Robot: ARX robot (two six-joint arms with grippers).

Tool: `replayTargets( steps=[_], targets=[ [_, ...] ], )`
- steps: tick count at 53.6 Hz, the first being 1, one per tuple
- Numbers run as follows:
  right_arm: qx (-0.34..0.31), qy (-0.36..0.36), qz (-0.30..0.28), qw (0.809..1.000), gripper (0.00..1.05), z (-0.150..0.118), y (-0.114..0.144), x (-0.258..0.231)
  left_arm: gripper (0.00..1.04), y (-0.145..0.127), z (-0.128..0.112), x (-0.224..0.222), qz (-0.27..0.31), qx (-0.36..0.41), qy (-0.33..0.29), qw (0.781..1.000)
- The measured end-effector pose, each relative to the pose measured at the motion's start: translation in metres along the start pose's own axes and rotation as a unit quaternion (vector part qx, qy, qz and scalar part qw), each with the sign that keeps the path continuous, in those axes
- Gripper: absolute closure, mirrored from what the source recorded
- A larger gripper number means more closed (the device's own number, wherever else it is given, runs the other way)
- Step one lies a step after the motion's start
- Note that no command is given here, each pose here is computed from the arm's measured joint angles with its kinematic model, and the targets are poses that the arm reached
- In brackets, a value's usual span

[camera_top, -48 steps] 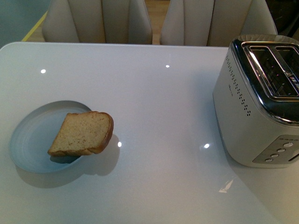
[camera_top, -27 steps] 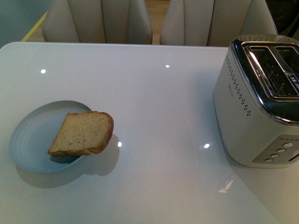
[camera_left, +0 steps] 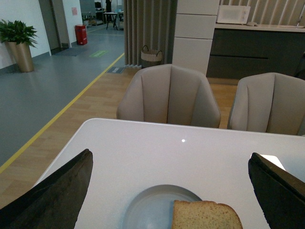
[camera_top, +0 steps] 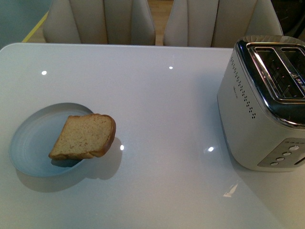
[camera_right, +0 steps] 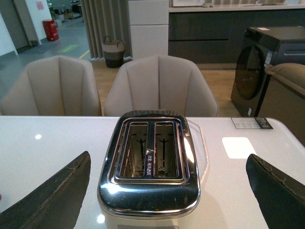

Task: Left arm holds plate, right arm toasts bread

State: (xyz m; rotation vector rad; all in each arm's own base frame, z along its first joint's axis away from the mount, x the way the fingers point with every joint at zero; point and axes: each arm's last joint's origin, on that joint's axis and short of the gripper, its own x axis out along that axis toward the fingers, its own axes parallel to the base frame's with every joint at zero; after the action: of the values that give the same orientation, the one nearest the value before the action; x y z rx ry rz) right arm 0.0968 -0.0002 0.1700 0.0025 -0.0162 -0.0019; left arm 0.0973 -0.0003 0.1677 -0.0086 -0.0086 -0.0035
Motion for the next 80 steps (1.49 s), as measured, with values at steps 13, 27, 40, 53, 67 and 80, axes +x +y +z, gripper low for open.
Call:
replayTargets(
  steps=[13, 27, 40, 53, 67, 80],
  targets=[
    [0.0, 0.0, 0.0, 1.0, 0.09, 0.0, 0.0, 0.0, 0.07, 0.003, -0.003, 0.001, 0.1, -0.113, 0.25, 0.956],
    [0.0, 0.0, 0.0, 1.0, 0.09, 0.0, 0.0, 0.0, 0.07, 0.009, -0.002, 0.01, 0.105, -0.168, 0.264, 0.944],
    [0.0, 0.0, 0.0, 1.0, 0.09, 0.0, 0.0, 0.0, 0.07, 0.046, -0.031, 0.072, 0.105, -0.143, 0.281, 0.943],
    [0.0, 0.0, 0.0, 1.0, 0.09, 0.0, 0.0, 0.0, 0.07, 0.068, -0.091, 0.117, 0.101, -0.12, 0.364, 0.918],
    [0.0, 0.0, 0.0, 1.0, 0.09, 0.0, 0.0, 0.0, 0.07, 0.067, -0.126, 0.134, 0.075, -0.118, 0.406, 0.903],
    [0.0, 0.0, 0.0, 1.0, 0.09, 0.0, 0.0, 0.0, 0.07, 0.062, -0.166, 0.155, 0.057, -0.109, 0.442, 0.889]
  ],
)
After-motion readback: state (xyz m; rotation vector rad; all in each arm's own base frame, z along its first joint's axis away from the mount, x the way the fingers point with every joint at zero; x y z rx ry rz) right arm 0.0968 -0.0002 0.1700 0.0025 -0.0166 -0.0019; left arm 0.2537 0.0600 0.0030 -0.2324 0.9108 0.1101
